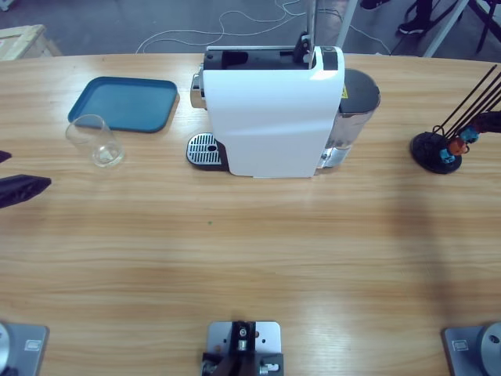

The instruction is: Pour coffee

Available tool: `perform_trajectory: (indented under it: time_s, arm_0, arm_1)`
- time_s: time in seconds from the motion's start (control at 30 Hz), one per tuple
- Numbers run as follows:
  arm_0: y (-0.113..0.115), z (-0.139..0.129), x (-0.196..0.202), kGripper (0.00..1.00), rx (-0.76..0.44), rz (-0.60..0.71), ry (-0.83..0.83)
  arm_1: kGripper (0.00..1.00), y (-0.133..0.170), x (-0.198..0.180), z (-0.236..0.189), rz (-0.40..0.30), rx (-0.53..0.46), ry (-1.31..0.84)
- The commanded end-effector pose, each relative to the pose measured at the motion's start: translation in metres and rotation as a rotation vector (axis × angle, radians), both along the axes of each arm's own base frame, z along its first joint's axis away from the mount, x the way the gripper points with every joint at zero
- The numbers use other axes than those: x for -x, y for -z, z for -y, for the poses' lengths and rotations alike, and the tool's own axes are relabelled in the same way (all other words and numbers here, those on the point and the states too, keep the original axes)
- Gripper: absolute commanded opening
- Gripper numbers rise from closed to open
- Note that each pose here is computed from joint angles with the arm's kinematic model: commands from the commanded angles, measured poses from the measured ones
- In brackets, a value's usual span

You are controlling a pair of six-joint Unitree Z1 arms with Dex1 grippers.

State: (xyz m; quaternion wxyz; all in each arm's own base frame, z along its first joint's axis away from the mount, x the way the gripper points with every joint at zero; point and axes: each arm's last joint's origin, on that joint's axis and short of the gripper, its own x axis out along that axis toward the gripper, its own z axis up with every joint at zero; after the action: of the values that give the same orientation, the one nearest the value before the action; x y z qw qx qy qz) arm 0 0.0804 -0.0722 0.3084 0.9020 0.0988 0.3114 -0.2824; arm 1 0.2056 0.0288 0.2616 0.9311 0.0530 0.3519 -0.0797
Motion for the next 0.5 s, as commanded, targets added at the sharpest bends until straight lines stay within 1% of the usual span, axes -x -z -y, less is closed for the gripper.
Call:
perform_trajectory:
  time_s: [0.03, 0.33, 0.37, 0.4, 0.43, 0.47, 0.5]
  arm_0:
    - [0.0102, -0.0047, 0.0044, 0.89, -0.02, 0.005, -0.002]
    - [0.0098, -0.0053, 0.0049, 0.889, -0.017, 0.008, -0.002]
    - [0.0099, -0.0054, 0.005, 0.885, -0.017, 0.008, -0.002]
    - [0.0101, -0.0054, 0.005, 0.885, -0.018, 0.008, -0.002]
    - [0.0102, -0.0055, 0.0051, 0.885, -0.017, 0.008, -0.002]
    - [0.0101, -0.0057, 0.0053, 0.885, -0.017, 0.009, -0.002]
    - [0.0101, -0.0057, 0.0053, 0.885, -0.017, 0.009, -0.001]
  arm_1:
    - [0.352, 0.019, -0.006, 0.0015, -0.047, 0.014, 0.034]
    - [0.341, 0.0225, -0.0109, 0.001, -0.043, 0.023, 0.044]
    - [0.329, 0.0231, -0.0113, 0.0013, -0.046, 0.025, 0.048]
    - [0.298, 0.0233, -0.0115, 0.0015, -0.046, 0.027, 0.051]
    - [0.289, 0.0234, -0.0116, 0.0017, -0.045, 0.03, 0.055]
    - [0.24, 0.0237, -0.012, 0.002, -0.045, 0.032, 0.062]
    - [0.165, 0.0244, -0.0121, 0.0024, -0.046, 0.035, 0.073]
